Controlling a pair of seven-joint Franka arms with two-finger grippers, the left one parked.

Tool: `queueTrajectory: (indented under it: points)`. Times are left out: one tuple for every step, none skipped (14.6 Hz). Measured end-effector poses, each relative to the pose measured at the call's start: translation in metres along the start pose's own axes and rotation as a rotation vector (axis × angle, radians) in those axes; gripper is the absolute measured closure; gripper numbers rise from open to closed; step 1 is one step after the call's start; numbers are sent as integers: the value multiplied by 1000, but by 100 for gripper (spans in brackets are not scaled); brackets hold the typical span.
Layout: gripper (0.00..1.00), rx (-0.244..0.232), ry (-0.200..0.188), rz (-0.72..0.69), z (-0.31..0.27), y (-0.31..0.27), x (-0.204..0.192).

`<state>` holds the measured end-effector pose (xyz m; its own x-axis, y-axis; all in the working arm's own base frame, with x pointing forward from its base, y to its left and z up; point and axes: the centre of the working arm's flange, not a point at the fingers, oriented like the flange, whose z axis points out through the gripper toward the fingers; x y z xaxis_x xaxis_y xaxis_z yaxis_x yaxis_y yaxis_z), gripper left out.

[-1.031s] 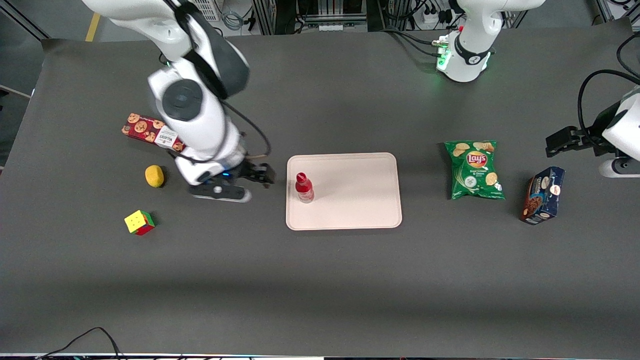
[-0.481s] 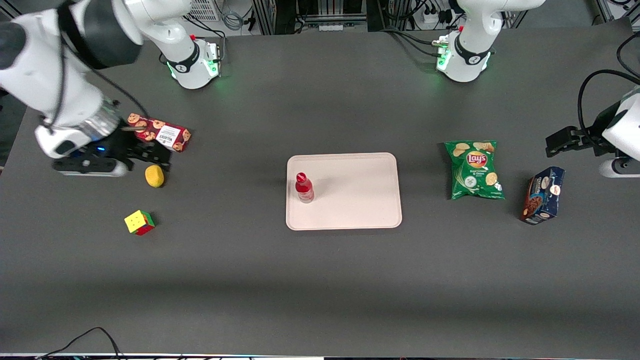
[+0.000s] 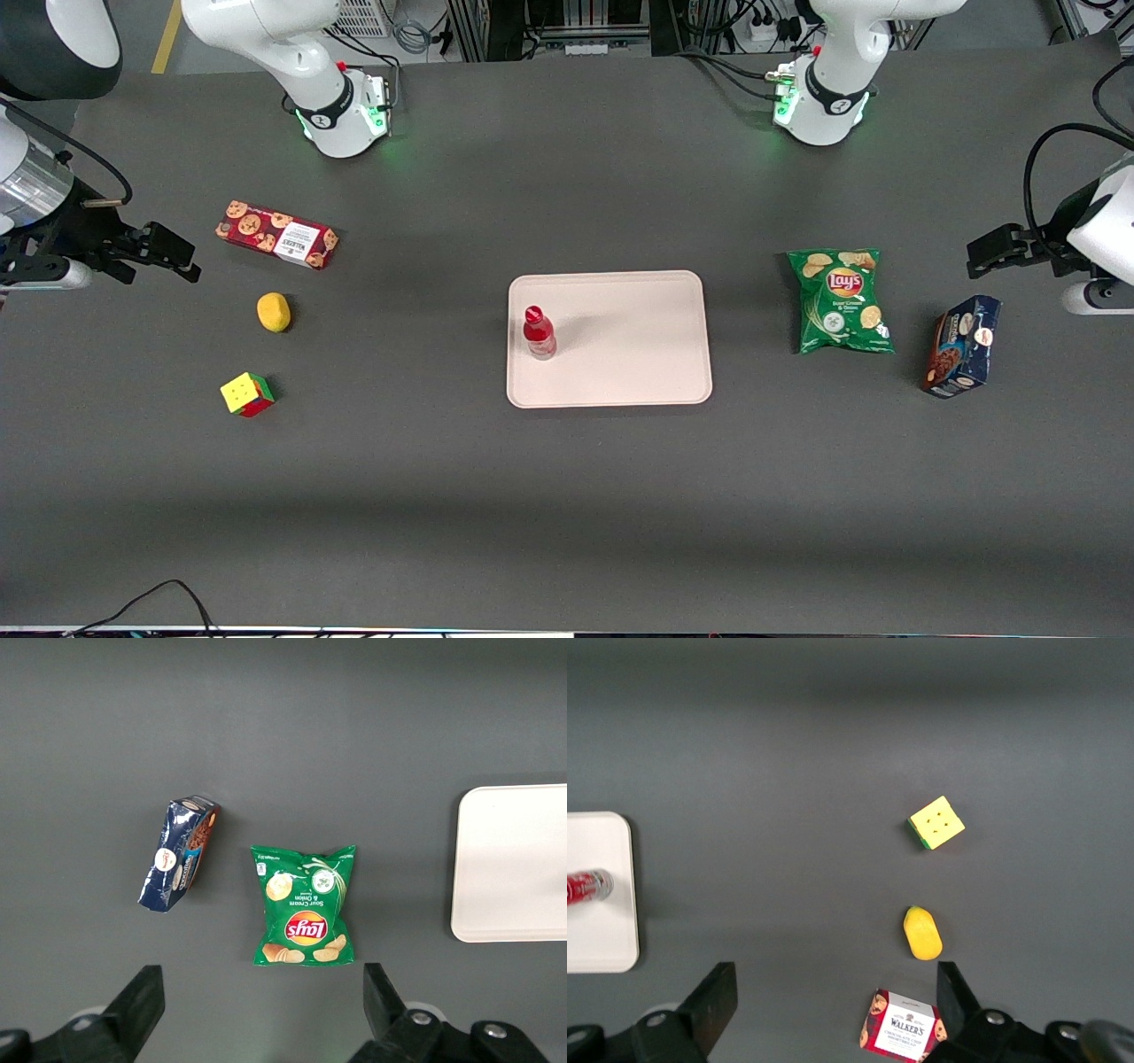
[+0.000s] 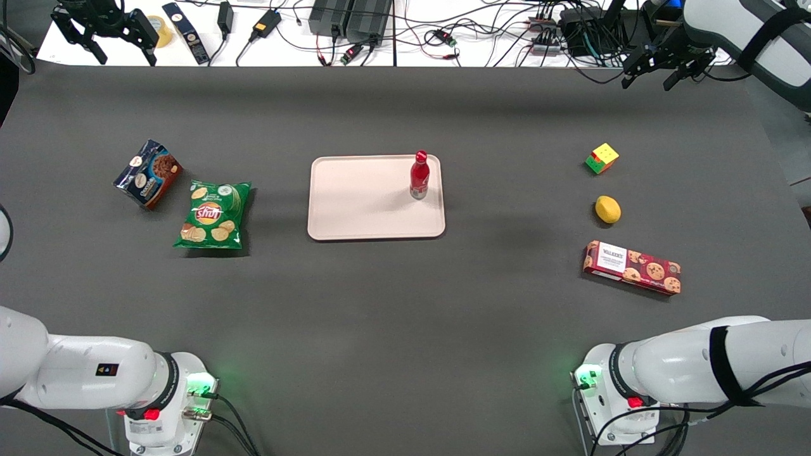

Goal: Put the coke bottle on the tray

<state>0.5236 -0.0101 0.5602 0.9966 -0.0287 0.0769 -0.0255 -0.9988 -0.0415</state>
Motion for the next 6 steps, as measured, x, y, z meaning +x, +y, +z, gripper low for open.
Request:
queueTrajectory:
  points:
    - [0,0,-8,-22,-1,-2,-1]
    - [0,0,-13,-35,-2,-4,-1]
    - [0,0,-24,-43,-5,-5,-2]
    - [0,-1,-38,-47,-9,-6,-2]
    - [0,-2,-47,-50,-12,-7,-1]
    - [0,-4,-52,-52,-15,-8,1]
